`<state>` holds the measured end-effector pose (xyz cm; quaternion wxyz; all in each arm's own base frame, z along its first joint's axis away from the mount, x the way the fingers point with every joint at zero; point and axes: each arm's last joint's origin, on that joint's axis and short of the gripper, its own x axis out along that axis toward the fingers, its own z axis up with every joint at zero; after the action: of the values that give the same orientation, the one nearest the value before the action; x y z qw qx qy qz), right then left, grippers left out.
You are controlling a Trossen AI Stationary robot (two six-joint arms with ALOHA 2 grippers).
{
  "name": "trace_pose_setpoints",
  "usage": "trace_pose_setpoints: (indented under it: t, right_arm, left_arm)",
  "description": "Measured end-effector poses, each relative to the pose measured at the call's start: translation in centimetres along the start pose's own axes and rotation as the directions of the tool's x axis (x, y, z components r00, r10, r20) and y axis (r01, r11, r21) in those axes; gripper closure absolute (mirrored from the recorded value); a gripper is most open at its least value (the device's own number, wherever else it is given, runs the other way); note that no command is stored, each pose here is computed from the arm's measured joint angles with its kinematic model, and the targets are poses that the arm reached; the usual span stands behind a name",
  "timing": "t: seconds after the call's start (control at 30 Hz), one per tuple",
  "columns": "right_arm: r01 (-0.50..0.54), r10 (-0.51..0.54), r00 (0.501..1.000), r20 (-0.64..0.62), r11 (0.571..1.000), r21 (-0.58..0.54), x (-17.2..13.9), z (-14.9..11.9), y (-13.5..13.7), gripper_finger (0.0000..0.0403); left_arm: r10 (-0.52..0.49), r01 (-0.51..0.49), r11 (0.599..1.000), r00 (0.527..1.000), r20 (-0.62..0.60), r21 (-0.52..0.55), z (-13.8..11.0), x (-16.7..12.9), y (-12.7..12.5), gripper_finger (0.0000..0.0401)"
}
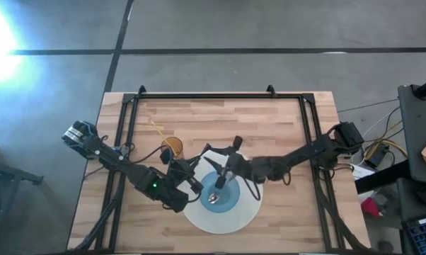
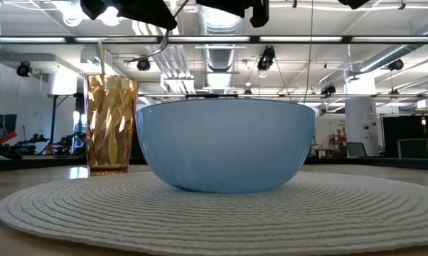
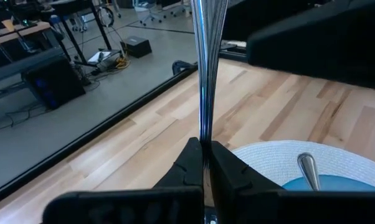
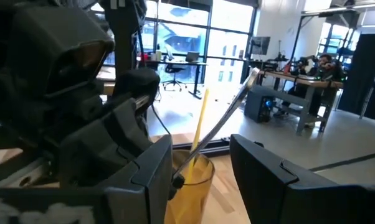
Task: Pick & Place Utensil
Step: Put the silver fork into the blue bowl on the white mat
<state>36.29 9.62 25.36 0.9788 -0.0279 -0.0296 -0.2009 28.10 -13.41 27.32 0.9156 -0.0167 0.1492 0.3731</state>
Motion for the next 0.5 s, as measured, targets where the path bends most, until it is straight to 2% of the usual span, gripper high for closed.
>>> trace_pose_setpoints:
  t: [0.3,0.5]
  right_arm:
    - [0.017,-0.018,0.999,0.026,0.999,0.046,0.8,1.1,-0.4,0.0256]
    - [0.023,-0.025,0.999,0.041,0.998,0.059,1.0,1.7,-0.4,0.0281]
  left_arm:
    - [-0.001,0.001,1.0,1.0,0.0,0.015,0.0,0.0,0.0,0.0397]
    - [-0.001,0.001,1.0,1.0,0.0,0.014,0.0,0.0,0.0,0.0394]
